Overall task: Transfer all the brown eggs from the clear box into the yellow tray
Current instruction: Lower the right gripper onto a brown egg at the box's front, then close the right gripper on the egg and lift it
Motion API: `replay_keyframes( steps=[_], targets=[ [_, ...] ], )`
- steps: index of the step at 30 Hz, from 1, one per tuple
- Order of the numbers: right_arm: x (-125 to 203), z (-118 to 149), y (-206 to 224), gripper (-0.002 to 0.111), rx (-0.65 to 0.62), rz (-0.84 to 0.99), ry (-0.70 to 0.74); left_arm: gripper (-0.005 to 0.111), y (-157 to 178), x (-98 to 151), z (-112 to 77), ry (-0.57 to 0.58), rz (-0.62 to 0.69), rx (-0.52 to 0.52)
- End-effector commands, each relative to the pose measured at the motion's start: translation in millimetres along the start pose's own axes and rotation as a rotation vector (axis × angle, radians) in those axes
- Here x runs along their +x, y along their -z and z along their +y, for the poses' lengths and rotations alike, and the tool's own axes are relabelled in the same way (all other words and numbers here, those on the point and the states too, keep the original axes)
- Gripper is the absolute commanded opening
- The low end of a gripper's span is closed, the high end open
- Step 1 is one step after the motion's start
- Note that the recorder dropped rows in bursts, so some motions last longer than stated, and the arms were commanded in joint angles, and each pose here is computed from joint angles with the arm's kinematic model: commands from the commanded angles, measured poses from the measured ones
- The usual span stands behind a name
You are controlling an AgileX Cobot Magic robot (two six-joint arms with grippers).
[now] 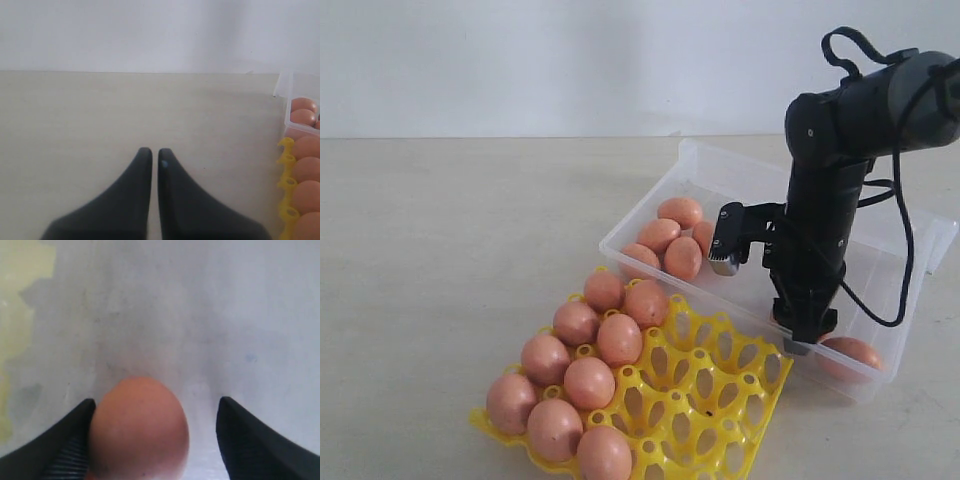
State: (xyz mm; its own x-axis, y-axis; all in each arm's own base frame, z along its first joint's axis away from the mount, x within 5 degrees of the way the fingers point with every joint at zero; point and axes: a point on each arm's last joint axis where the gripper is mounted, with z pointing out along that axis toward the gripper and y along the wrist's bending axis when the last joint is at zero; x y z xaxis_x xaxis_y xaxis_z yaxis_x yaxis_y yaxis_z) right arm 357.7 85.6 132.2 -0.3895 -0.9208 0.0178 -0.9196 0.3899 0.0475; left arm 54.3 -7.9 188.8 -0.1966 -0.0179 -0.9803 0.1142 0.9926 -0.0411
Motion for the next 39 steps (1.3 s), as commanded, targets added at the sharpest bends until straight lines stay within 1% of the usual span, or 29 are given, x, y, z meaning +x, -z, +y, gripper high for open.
replay_keyframes(
  steps=[1,3,4,6,12,19,23,27,33,36,39],
  targets=[
    [0.8,-0.9,-1.1,0.049,-0.002,-0.003,-0.030,0.004,-0.1,0.9,-0.1,-0.003,-0.002,0.004],
    [0.4,-1.4,-1.1,0.031,0.004,-0.008,-0.030,0.004,-0.1,0.9,-0.1,-0.003,-0.002,0.004],
    [0.1,-1.9,-1.1,0.018,0.009,-0.011,-0.030,0.004,-0.1,0.9,-0.1,-0.003,-0.002,0.004],
    [-0.1,-2.2,-1.1,0.000,0.012,-0.014,-0.033,0.004,-0.1,0.9,-0.1,-0.003,-0.002,0.004],
    [0.0,-2.5,-1.1,0.000,0.016,-0.012,-0.043,0.004,-0.1,0.9,-0.1,-0.003,-0.002,0.004],
    [-0.1,-2.7,-1.1,0.000,0.017,-0.015,-0.128,0.004,-0.1,0.9,-0.1,-0.003,-0.002,0.004],
    [-1.7,-4.7,7.9,0.000,0.051,-0.044,-0.173,0.004,-0.1,0.9,-0.1,-0.003,-0.002,0.004],
    [-3.0,-6.2,34.8,0.000,0.130,-0.113,-0.190,0.004,-0.1,0.9,-0.1,-0.003,-0.002,0.004],
    [-0.1,-0.8,98.0,0.000,0.304,-0.282,-0.243,0.004,-0.1,0.9,-0.1,-0.003,-0.002,0.004],
    [3.0,4.1,132.1,0.000,0.405,-0.412,-0.327,0.004,-0.1,0.7,-0.1,-0.003,-0.004,0.004],
    [6.9,10.8,166.6,0.000,0.489,-0.580,-0.453,0.004,-0.1,0.7,-0.1,-0.003,-0.004,0.004]
  ],
)
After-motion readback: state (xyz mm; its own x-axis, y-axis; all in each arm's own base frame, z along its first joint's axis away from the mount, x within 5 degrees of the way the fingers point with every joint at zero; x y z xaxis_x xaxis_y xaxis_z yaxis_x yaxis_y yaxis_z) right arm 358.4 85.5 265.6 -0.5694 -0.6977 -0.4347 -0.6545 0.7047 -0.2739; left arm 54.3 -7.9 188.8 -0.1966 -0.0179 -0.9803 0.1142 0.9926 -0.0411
